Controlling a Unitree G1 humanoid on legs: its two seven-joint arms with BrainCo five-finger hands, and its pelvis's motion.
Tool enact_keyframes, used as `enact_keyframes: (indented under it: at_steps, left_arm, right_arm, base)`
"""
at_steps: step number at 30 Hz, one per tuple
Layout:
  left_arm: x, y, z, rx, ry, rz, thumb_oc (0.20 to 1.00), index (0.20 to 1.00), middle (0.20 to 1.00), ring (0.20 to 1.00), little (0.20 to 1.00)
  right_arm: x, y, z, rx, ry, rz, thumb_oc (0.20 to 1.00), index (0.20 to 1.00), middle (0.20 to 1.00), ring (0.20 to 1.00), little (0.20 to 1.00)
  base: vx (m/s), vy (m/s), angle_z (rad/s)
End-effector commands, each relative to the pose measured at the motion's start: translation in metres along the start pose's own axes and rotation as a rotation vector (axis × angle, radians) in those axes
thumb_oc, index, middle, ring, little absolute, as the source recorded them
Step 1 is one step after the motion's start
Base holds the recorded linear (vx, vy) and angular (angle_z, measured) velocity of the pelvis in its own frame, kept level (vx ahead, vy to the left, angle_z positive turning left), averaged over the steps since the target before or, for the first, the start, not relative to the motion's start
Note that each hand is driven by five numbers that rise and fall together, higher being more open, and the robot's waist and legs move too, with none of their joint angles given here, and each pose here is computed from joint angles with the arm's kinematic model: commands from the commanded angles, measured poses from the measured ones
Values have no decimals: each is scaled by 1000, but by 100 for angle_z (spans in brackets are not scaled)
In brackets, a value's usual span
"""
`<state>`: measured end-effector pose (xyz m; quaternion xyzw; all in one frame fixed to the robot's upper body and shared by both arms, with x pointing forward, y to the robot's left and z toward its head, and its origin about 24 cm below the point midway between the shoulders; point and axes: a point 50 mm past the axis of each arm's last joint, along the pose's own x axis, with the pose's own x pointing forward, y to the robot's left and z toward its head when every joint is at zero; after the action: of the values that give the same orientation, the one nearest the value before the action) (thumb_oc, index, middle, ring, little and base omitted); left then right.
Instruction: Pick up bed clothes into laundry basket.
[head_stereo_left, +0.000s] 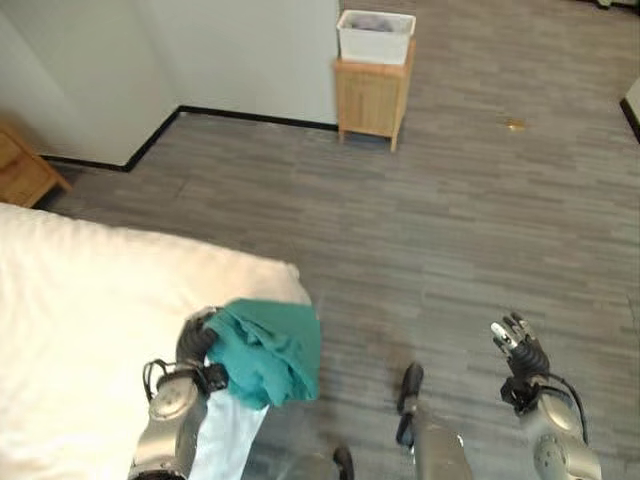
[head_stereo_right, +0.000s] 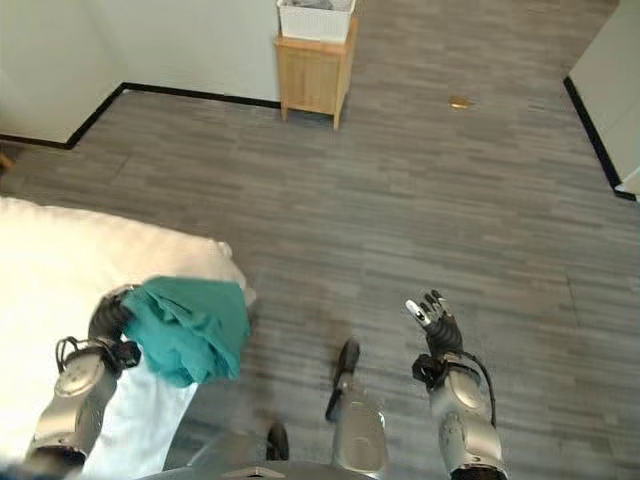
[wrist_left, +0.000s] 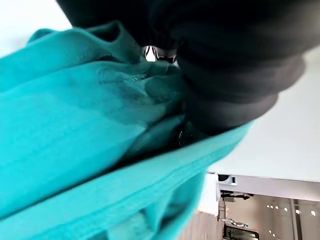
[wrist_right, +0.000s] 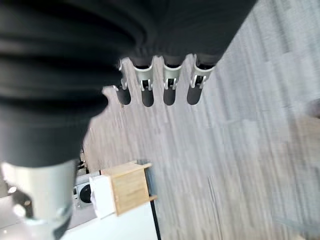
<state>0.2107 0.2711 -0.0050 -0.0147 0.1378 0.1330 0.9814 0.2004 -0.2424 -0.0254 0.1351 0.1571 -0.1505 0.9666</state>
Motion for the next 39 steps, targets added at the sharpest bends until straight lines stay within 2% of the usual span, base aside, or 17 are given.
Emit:
enact_keyframes:
  at_steps: [1, 4, 6, 10, 13, 16, 21, 34, 39]
  left_arm:
    - [9, -7, 53, -72, -230, -60, 200, 200, 200, 200, 200]
    - [8, -7, 50, -64, -218, -61, 200, 200, 200, 200, 200]
    - [9, -10, 50, -84, -212, -70, 200, 200, 200, 200, 200]
    - [8, -10, 46, -52, -196, -79, 200, 200, 200, 200, 200]
    - [6, -3, 54, -23, -221, -75, 200, 200, 200, 200, 200]
    - [9, -6, 66, -22, -269, -65, 200, 200, 200, 200, 200]
    - [11, -1, 76, 20, -301, -62, 200, 200, 200, 200, 200]
    - [19, -8, 87, 66, -334, -101, 200, 200, 200, 200, 200]
    - [21, -17, 83, -4, -323, -115, 200, 200, 200, 200, 200]
  right_arm:
    - [11, -6, 42, 39, -157, 23, 1000, 1000, 1000, 1000, 1000]
    - [11, -12, 43, 34, -154, -1, 1000, 1000, 1000, 1000, 1000]
    - [9, -20, 48, 84, -182, -45, 1000, 1000, 1000, 1000, 1000]
    - [13, -18, 54, 34, -201, -34, 1000, 1000, 1000, 1000, 1000]
    - [19, -1, 67, -58, -222, 46, 1000, 1000, 1000, 1000, 1000]
    - [22, 25, 67, -29, -249, 134, 1000, 1000, 1000, 1000, 1000]
    - [18, 34, 54, -40, -195, 177, 1000, 1000, 1000, 1000, 1000]
    - [16, 25, 50, -17, -181, 145, 1000, 1000, 1000, 1000, 1000]
    - [22, 28, 56, -18, -189, 168, 1000, 1000, 1000, 1000, 1000]
  base:
    - [370, -407, 67]
    - [152, -93, -8]
    - [720, -70, -72]
    - [650, 34, 29]
    - [557, 113, -62]
    - [379, 271, -67]
    - [403, 269, -17]
    - [423, -119, 53]
    - [431, -205, -8]
